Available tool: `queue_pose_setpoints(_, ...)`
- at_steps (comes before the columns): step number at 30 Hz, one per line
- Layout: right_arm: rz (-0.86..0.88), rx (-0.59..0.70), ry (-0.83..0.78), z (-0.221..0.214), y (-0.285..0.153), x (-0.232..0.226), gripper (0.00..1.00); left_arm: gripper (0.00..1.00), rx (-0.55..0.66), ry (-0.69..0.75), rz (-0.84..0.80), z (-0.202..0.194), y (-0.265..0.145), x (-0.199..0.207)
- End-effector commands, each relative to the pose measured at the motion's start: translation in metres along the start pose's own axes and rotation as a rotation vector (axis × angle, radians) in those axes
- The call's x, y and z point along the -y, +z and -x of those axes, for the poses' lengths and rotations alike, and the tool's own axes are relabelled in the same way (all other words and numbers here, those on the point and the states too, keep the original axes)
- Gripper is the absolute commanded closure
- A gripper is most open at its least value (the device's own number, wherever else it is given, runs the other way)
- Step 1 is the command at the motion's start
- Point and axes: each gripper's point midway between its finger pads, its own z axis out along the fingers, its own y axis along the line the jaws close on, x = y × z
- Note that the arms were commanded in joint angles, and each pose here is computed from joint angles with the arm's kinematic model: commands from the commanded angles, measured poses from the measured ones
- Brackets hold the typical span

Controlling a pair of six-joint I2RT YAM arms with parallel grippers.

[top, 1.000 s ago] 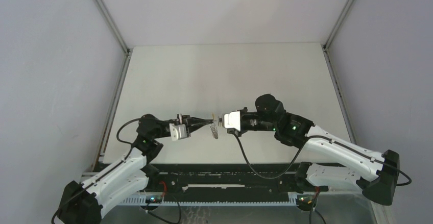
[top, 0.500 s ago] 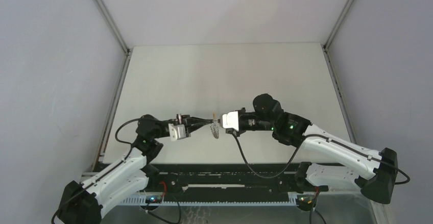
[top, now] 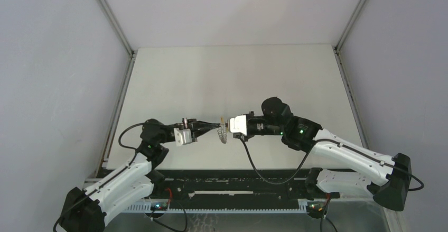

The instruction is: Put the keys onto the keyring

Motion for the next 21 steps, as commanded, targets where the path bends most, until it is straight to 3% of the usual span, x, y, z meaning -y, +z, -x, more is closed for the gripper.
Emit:
queue_pose_setpoints(1, -0.028, 0.065, -0.022, 0.0211, -0.0035, 0.0075, 1.00, 1.00, 0.028, 0.018, -0.006, 0.0067, 0.0000, 0.0017)
queue_pose_setpoints(21, -0.067, 0.056, -0.036, 0.0243, -0.0082, 0.0121, 1.00, 1.00, 0.027, 0.016, -0.004, 0.0059, -0.0001, 0.0017)
